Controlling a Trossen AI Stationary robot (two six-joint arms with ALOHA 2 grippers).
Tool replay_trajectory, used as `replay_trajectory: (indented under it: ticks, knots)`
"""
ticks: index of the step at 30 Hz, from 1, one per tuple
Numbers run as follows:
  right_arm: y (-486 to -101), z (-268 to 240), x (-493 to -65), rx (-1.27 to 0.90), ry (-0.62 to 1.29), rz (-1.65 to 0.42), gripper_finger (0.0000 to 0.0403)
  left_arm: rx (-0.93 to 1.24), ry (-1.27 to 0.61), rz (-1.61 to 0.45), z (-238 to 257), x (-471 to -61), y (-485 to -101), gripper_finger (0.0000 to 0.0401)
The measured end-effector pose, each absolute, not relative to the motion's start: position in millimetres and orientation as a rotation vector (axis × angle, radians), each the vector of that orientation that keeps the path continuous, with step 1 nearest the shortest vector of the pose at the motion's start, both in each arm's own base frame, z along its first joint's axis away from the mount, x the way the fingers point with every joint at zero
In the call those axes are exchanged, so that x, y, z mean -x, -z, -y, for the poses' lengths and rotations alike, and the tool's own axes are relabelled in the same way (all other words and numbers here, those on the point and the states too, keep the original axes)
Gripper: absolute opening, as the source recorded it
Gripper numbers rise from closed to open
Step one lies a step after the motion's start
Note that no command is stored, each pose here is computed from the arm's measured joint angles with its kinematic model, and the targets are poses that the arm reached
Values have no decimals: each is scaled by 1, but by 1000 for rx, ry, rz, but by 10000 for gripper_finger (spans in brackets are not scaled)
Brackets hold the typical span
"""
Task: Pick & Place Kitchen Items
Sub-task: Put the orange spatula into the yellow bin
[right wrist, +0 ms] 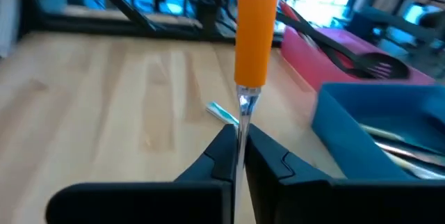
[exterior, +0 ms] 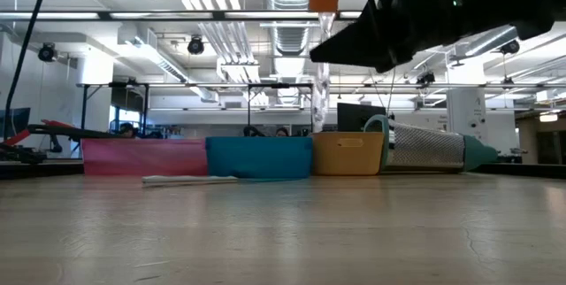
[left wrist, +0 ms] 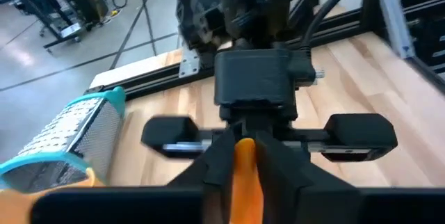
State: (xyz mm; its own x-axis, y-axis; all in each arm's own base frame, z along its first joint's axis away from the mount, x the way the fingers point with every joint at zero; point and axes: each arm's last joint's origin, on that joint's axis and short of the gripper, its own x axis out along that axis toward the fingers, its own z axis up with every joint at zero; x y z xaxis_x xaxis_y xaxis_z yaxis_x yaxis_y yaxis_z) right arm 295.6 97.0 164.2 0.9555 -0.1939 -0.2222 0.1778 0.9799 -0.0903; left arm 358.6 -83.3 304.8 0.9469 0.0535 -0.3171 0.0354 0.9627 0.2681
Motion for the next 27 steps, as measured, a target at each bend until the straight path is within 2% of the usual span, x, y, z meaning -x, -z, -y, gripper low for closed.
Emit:
replay_trajectory:
  ticks: [4,11,15,20,27]
  knots:
    - [-167,-92,-288,89,256,-310,10,-303,-102,-337,85,-348,-314,99]
    - [-187,-73,-273,121,342,-385,9,-379,-417,-363,78,-310,-344,151]
    - [-208,-44,-266,105,441,-437,9,-374,-454,-344,73,-293,-359,159]
    - [-248,3,-264,-17,516,-527,8,-351,-462,-305,68,-279,-374,160]
    - [-302,70,-265,-123,628,-608,8,-336,-465,-282,66,-273,-380,161]
